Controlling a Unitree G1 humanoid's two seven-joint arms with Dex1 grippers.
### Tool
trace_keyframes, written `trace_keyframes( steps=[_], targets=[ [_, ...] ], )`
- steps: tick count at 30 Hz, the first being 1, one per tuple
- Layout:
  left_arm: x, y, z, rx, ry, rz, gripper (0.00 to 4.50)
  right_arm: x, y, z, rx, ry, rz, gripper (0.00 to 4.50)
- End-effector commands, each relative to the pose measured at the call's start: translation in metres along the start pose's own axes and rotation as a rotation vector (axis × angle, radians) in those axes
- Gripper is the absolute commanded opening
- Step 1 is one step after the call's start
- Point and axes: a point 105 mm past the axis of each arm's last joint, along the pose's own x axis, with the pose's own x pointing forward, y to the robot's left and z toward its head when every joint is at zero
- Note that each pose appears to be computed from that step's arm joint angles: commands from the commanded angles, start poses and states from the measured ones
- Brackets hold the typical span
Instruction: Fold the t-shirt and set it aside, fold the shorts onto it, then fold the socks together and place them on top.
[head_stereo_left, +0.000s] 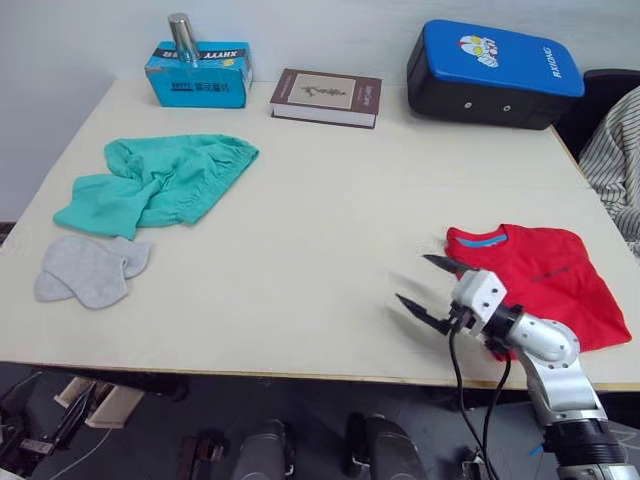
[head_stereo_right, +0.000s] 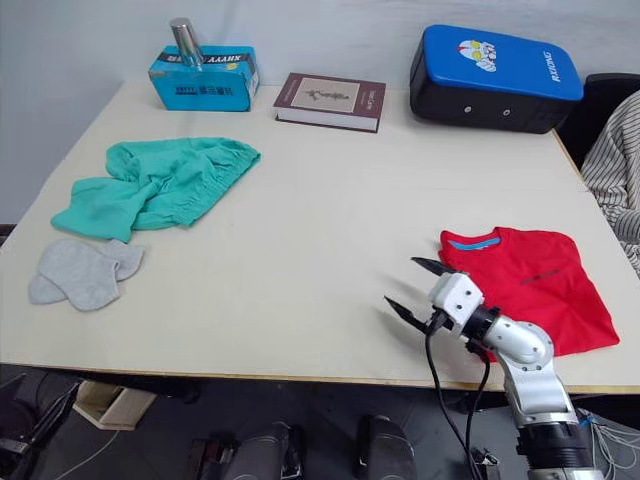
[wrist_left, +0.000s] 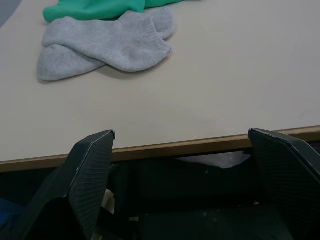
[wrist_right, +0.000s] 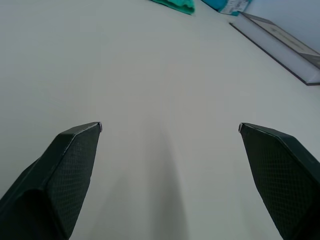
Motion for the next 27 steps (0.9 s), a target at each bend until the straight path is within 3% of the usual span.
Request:
trace_keyframes(
  steps=[1,5,10,13,17,25,27],
  targets=[
    [0.031,0.004,0.046,0.092,-0.065,-0.041,4.47,-0.001,0.006,0.015,-0.031,-0.053,0.025,4.5],
    [0.086,-0.005,0.077,0.194,-0.024,-0.149,4.47,0.009,0.019,0.028,-0.023,-0.099,0.086,4.5],
    [0.162,-0.01,0.093,0.302,0.052,-0.259,4.47,0.022,0.023,0.042,-0.019,-0.131,0.096,4.5],
    [0.212,-0.005,0.105,0.336,0.083,-0.246,4.47,0.026,0.017,0.052,-0.03,-0.143,0.07,4.5],
    [0.262,-0.004,0.102,0.306,0.16,-0.212,4.47,0.026,0.012,0.06,-0.036,-0.14,0.027,4.5],
    [0.288,-0.024,0.074,0.295,0.274,-0.178,4.47,0.008,0.01,0.069,-0.061,-0.09,-0.057,4.5],
    [0.29,-0.031,0.069,0.258,0.295,-0.196,3.89,-0.001,0.007,0.067,-0.066,-0.061,-0.096,4.5]
  ],
)
